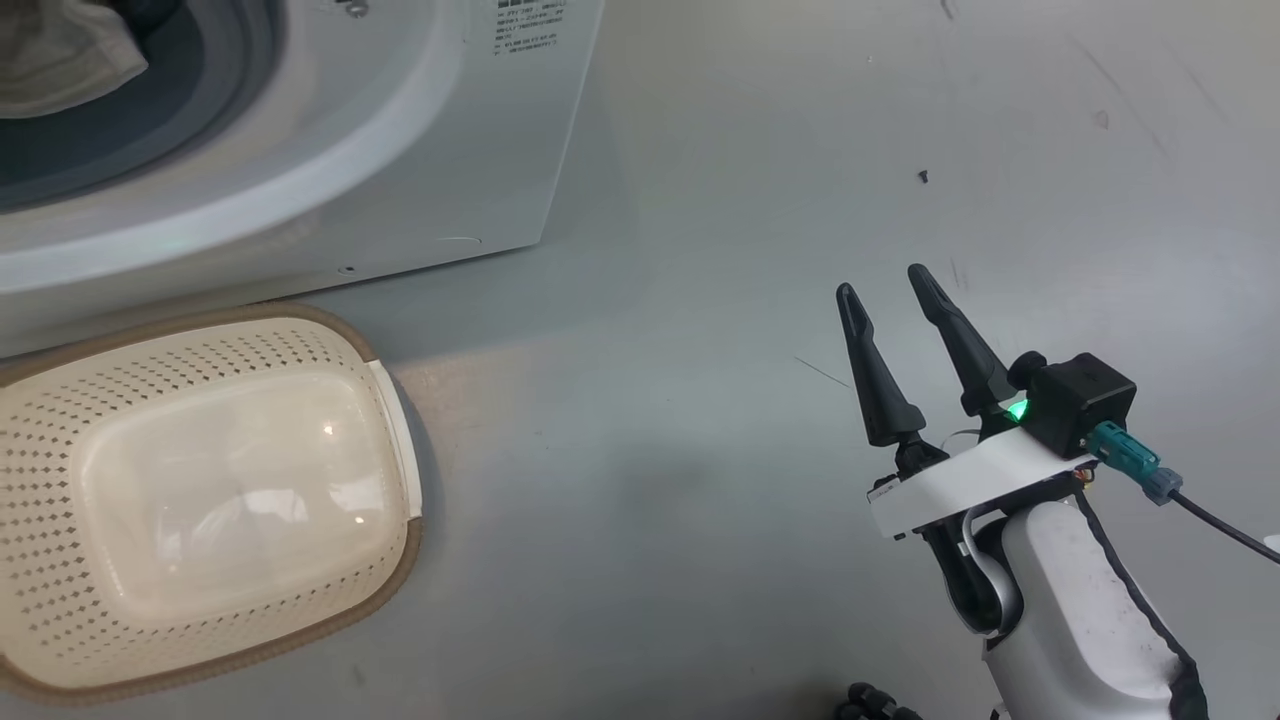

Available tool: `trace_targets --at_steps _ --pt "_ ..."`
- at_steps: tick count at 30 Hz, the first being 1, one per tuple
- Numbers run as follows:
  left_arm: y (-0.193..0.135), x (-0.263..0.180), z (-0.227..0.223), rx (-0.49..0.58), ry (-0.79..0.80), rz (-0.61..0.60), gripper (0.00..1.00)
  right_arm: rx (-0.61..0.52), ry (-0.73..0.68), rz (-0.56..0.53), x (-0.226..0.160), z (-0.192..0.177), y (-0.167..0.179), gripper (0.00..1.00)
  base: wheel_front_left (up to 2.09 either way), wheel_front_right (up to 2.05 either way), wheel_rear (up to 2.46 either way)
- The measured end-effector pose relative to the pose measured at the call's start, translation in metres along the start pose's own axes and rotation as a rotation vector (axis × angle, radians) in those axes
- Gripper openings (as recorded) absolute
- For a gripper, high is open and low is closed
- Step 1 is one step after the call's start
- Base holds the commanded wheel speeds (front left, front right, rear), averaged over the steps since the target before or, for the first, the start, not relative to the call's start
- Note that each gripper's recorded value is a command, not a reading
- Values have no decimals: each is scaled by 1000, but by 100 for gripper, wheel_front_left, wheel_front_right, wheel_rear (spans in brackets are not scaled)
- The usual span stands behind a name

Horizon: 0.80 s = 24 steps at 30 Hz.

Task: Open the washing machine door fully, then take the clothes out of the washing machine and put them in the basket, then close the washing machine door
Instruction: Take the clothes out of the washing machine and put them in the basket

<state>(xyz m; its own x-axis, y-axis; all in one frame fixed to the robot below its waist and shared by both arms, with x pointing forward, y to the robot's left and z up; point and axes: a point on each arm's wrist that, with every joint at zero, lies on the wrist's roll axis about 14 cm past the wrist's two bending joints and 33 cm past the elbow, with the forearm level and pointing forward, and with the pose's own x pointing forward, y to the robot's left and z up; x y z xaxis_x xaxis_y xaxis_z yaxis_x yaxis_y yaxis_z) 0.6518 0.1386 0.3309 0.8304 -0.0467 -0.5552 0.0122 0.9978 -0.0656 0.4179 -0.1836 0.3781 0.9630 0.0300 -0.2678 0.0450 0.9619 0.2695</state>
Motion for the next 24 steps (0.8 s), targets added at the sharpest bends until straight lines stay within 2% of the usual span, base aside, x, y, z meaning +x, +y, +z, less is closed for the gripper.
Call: trace_targets --at_steps 7,24 --pt "-9 -20 7 -59 -63 -37 0 2 -36 21 -2 13 8 100 0 0 0" --pt "-5 -85 16 -36 -218 -90 0 9 -82 75 -22 29 29 100 0 0 0"
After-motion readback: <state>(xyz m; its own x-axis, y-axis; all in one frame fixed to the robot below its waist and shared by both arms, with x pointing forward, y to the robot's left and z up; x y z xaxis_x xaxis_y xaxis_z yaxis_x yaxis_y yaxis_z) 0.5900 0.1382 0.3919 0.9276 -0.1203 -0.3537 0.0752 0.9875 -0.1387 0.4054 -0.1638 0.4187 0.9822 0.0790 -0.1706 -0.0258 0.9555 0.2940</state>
